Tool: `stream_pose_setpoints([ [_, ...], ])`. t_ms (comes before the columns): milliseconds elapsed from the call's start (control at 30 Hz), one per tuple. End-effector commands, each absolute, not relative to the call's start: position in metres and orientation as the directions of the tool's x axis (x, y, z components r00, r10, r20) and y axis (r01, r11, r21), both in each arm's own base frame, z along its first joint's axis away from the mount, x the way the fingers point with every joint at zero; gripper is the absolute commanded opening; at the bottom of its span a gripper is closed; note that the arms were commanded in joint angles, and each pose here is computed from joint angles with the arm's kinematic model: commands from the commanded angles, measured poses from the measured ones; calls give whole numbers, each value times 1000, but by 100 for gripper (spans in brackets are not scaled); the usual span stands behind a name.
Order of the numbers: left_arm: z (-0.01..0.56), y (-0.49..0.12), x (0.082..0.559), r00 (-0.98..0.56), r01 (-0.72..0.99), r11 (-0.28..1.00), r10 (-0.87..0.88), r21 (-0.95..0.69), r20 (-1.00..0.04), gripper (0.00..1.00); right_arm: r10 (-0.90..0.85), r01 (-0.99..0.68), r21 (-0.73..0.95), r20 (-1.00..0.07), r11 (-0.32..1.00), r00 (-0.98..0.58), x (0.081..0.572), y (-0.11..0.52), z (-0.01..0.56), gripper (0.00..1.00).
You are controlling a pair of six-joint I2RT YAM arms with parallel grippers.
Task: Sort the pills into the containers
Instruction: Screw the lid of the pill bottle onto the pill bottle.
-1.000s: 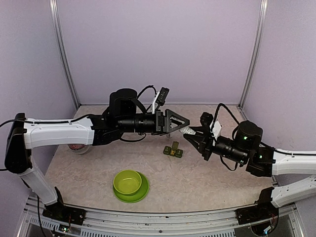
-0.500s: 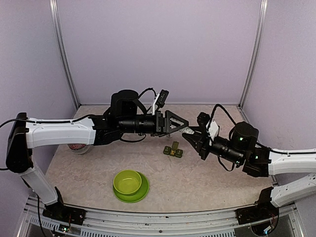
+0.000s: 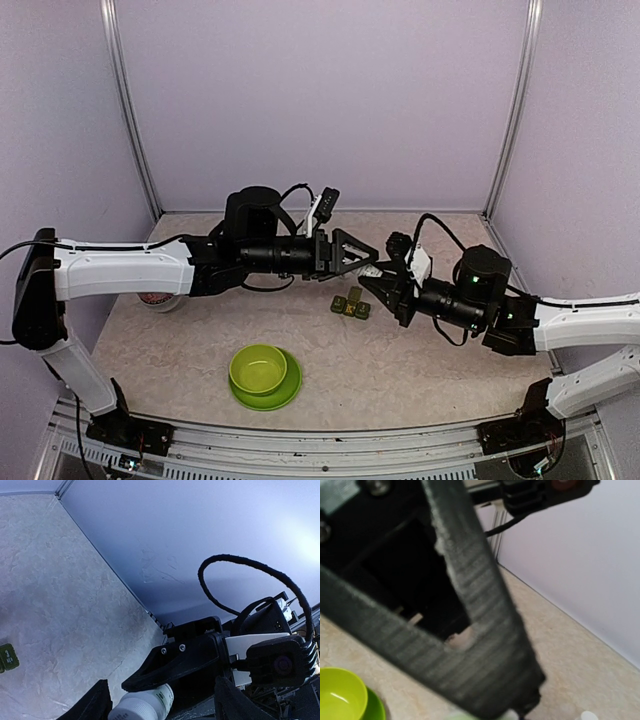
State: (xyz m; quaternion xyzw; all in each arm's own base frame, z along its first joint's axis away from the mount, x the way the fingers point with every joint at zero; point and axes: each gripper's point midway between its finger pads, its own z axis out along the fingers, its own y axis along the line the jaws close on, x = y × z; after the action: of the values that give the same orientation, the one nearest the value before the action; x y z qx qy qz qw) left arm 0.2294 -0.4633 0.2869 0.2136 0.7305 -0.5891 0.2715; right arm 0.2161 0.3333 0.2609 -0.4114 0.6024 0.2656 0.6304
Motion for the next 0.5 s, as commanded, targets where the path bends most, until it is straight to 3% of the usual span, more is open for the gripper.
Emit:
stream_pose_setpoints([
  [0,317,-465,218,-721,684,123,-37,-719,-692,68,-188,-841,-195,-976,505,113,212,334,254,0],
  [467,304,-461,224,-752,657,114,23,-745,-659,60,-171,-803,-251,-967,540,187,205,310,278,0],
])
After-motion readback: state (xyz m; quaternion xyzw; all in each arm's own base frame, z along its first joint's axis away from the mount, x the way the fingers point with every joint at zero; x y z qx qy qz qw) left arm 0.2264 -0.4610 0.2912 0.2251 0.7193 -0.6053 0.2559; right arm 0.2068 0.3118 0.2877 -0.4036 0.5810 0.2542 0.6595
